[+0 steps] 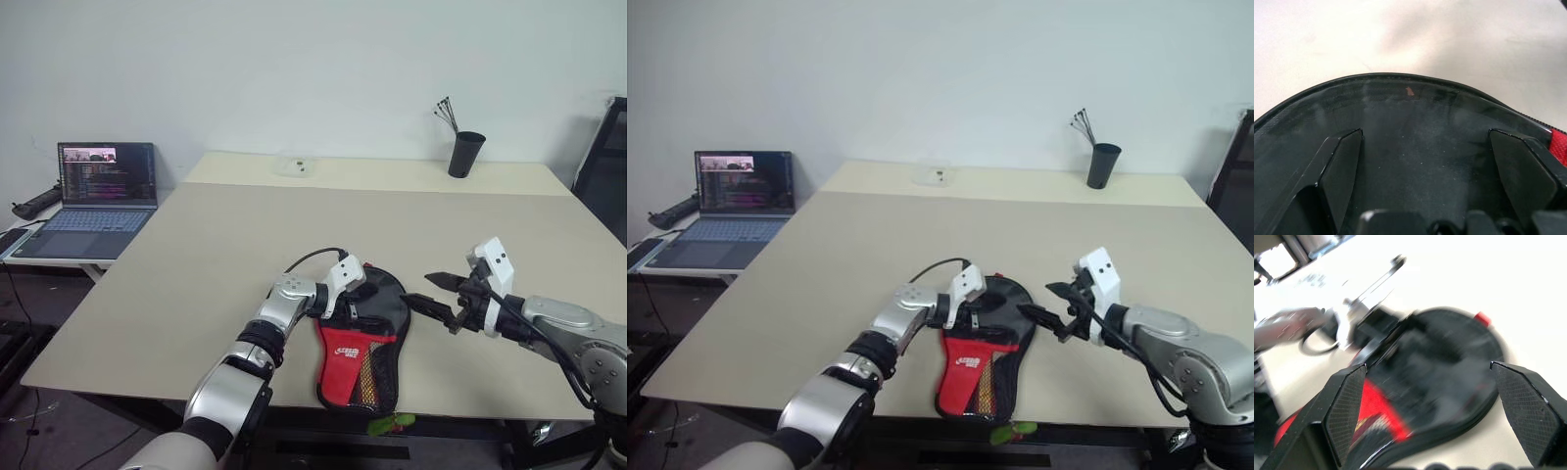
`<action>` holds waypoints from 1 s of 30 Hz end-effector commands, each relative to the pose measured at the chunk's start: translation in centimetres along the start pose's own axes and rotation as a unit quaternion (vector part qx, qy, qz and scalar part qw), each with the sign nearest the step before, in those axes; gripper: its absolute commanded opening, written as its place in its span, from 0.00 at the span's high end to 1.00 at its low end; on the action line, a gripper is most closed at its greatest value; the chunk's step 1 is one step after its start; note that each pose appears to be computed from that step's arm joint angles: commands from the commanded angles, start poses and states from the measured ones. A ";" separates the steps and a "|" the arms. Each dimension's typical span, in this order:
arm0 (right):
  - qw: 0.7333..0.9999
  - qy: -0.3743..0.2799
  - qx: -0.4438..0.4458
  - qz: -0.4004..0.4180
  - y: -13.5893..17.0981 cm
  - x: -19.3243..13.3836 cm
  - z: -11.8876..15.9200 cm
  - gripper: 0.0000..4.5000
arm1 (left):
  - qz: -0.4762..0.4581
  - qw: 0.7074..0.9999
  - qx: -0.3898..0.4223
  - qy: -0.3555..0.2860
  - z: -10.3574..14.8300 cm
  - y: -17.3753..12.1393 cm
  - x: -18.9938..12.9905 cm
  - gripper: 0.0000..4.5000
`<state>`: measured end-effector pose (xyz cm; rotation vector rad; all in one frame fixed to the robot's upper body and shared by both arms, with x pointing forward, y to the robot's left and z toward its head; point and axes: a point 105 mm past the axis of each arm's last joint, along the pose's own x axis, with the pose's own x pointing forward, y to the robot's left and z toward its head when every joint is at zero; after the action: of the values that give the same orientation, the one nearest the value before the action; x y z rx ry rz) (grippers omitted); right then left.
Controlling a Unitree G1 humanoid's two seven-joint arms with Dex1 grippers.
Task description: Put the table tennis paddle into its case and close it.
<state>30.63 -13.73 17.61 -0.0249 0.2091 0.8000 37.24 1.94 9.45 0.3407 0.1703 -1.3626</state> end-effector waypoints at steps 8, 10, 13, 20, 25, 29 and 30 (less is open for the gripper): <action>0.995 -0.015 -0.095 0.031 -3.8 1.6 0.6 0.01 | 0.103 0.994 -0.030 -0.037 0.7 -1.4 -11.0 0.00; 0.994 -0.011 -0.105 0.042 -4.3 1.7 0.5 0.01 | 0.118 0.992 -0.037 -0.037 0.7 -2.1 -12.4 0.00; 0.993 -0.006 -0.108 0.050 -5.5 1.4 0.4 0.01 | 0.140 0.989 -0.039 -0.038 0.9 -2.4 -13.4 0.00; 0.993 0.025 -0.112 0.012 -9.7 -0.7 -0.1 0.01 | 0.195 0.979 -0.005 -0.050 2.6 -1.4 -14.0 0.00; 0.993 0.028 -0.114 -0.019 -11.1 -2.3 0.4 0.01 | 0.191 0.980 0.025 -0.051 3.5 -0.2 -13.1 0.00; 0.994 0.037 -0.103 -0.016 -10.5 -2.9 -0.3 0.01 | 0.191 0.980 0.027 -0.051 3.4 0.4 -12.7 0.00; 0.994 0.040 -0.102 -0.016 -10.5 -2.9 -0.3 0.01 | 0.191 0.980 0.026 -0.054 3.5 0.5 -12.6 0.00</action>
<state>36.29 -22.87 15.53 -0.2359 0.2449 0.7907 34.67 12.75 15.96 0.3098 0.0144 -1.0065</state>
